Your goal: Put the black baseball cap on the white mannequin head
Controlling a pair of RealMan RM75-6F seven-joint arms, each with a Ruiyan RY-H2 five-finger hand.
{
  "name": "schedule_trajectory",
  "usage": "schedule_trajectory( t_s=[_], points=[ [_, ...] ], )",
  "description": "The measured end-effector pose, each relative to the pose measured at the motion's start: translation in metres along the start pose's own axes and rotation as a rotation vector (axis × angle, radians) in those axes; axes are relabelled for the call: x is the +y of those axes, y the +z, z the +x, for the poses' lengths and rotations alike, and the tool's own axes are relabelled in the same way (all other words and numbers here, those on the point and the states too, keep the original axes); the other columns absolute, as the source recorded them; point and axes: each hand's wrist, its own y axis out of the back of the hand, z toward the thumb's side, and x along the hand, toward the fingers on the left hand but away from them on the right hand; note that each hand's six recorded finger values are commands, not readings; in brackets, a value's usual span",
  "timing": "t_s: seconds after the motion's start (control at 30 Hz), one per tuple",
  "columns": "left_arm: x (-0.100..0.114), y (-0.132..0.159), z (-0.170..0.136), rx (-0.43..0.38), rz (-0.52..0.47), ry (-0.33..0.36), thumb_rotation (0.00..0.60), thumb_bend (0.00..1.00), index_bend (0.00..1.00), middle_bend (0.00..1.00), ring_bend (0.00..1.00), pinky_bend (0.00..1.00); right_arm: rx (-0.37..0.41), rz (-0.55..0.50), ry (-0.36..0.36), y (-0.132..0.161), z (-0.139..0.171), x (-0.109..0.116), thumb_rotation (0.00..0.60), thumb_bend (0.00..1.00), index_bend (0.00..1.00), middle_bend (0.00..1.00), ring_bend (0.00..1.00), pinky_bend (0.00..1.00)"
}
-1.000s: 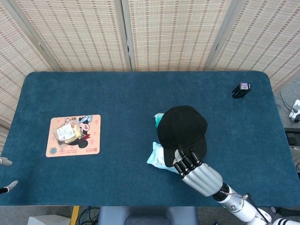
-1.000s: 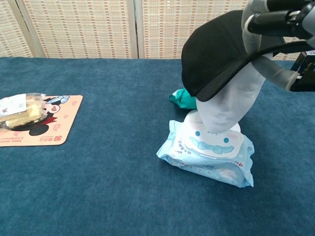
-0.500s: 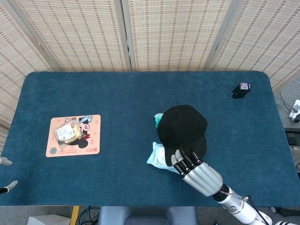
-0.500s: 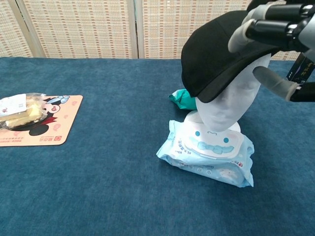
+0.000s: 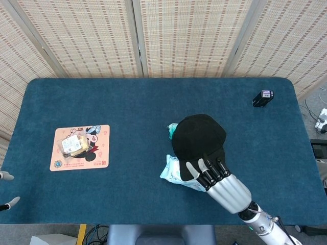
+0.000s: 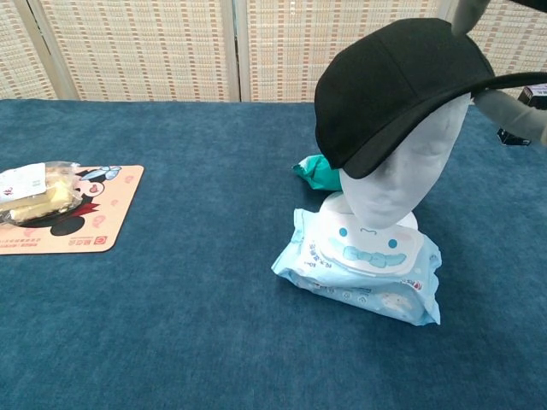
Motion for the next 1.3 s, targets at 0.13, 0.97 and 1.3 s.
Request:
schedule_trajectory(
  t_s=[0.13,0.97,1.3],
  points=[
    [-0.001,0.001,0.0,-0.002,0.002,-0.004,0.6,0.09,0.4,0.32,0.2,0.41,-0.038,-0.005,0.085,-0.014,0.007,0.002,0.6,0.39,0.16,0.39,0.23,0.42],
    [-0.001,0.001,0.0,-0.002,0.0,0.002,0.6,0.09,0.4,0.32,0.2,0.41,-0.398,-0.2,0.37,-0.086,0.063,-0.011,0.6,0.39,0.43,0.4,0.23,0.42],
    [-0.001,0.002,0.001,-0.008,-0.002,0.005,0.6,0.09,0.4,0.32,0.2,0.41,-0.551,-0.316,0.444,-0.107,0.097,-0.043,0.6,0.39,0.43,0.4,0.23,0.42]
  ],
)
